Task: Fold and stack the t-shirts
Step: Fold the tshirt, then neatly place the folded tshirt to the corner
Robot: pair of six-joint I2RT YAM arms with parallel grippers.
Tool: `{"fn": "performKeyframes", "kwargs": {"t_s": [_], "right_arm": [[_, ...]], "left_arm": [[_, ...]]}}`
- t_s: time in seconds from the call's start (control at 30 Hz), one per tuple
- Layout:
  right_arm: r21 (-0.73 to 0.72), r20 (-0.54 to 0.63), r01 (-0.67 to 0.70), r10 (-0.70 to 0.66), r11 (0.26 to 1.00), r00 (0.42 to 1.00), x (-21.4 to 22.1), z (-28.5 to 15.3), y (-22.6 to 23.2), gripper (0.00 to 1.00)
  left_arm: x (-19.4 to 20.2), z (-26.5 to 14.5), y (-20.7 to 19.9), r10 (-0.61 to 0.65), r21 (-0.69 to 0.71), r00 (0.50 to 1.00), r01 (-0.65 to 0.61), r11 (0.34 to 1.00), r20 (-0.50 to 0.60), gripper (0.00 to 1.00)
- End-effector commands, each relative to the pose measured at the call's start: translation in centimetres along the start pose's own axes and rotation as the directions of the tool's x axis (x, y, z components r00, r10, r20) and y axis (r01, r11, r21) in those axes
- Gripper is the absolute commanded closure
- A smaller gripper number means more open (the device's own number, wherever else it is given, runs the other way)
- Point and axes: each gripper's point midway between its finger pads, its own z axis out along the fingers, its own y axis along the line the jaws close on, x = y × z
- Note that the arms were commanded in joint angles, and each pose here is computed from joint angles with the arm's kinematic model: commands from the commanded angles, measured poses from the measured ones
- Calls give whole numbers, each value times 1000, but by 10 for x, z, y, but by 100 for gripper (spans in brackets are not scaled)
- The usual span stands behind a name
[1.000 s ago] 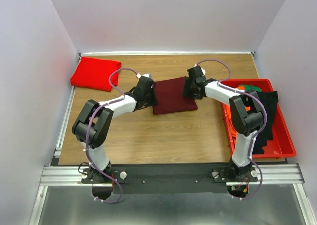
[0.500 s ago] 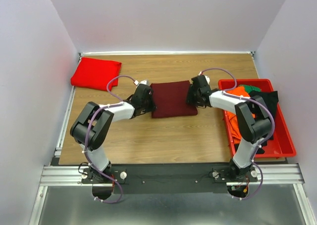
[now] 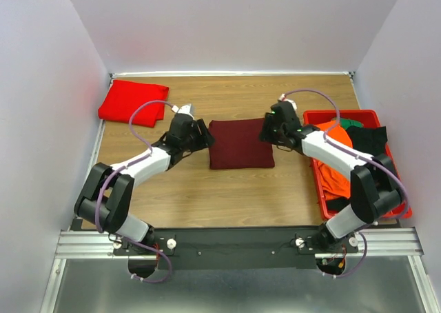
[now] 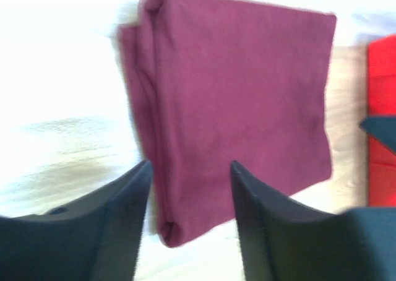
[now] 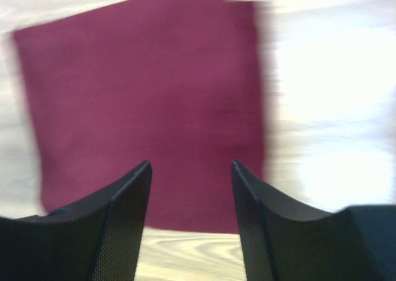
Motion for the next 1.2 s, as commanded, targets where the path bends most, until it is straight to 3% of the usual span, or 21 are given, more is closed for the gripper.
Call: {"fn": "performKeyframes", "kwargs": {"t_s": [0.0, 0.07, 0.13, 0.33, 0.53, 0.9, 1.03, 1.1, 1.17], "right_arm": [[-73, -50, 121, -125, 990, 991, 28, 0, 56, 42], [-77, -86, 137, -144, 988, 986, 41, 12, 65, 55], [-88, -100, 156, -165, 984, 981, 53, 15, 78, 60], [-57, -142, 210, -216, 976, 966, 83, 37, 88, 60], [-16, -219, 228, -225, 974, 949, 115, 56, 68, 62], [-69, -188, 203, -213, 977, 959, 104, 45, 81, 62], [-94, -174, 197, -211, 976, 962, 97, 38, 88, 62], [-111, -160, 192, -208, 975, 965, 90, 33, 94, 62], [-132, -124, 184, -201, 974, 972, 77, 24, 102, 61]], "left_arm": [[-21, -6, 18, 22, -8, 1000, -22, 1000, 0, 33], [-15, 2, 26, 45, -23, 998, -46, 999, -39, 32], [-11, 7, 25, 56, -8, 996, -56, 998, -63, 31], [10, 21, 21, 48, 81, 991, -38, 996, -124, 26], [25, 36, 36, 31, 30, 986, -26, 999, -163, 26], [46, 61, 43, 42, -48, 974, -54, 997, -221, 34], [49, 67, 41, 58, -85, 972, -79, 993, -228, 41], [50, 69, 43, 67, -111, 970, -96, 989, -234, 51], [46, 71, 39, 87, -118, 968, -118, 986, -235, 74]]}}
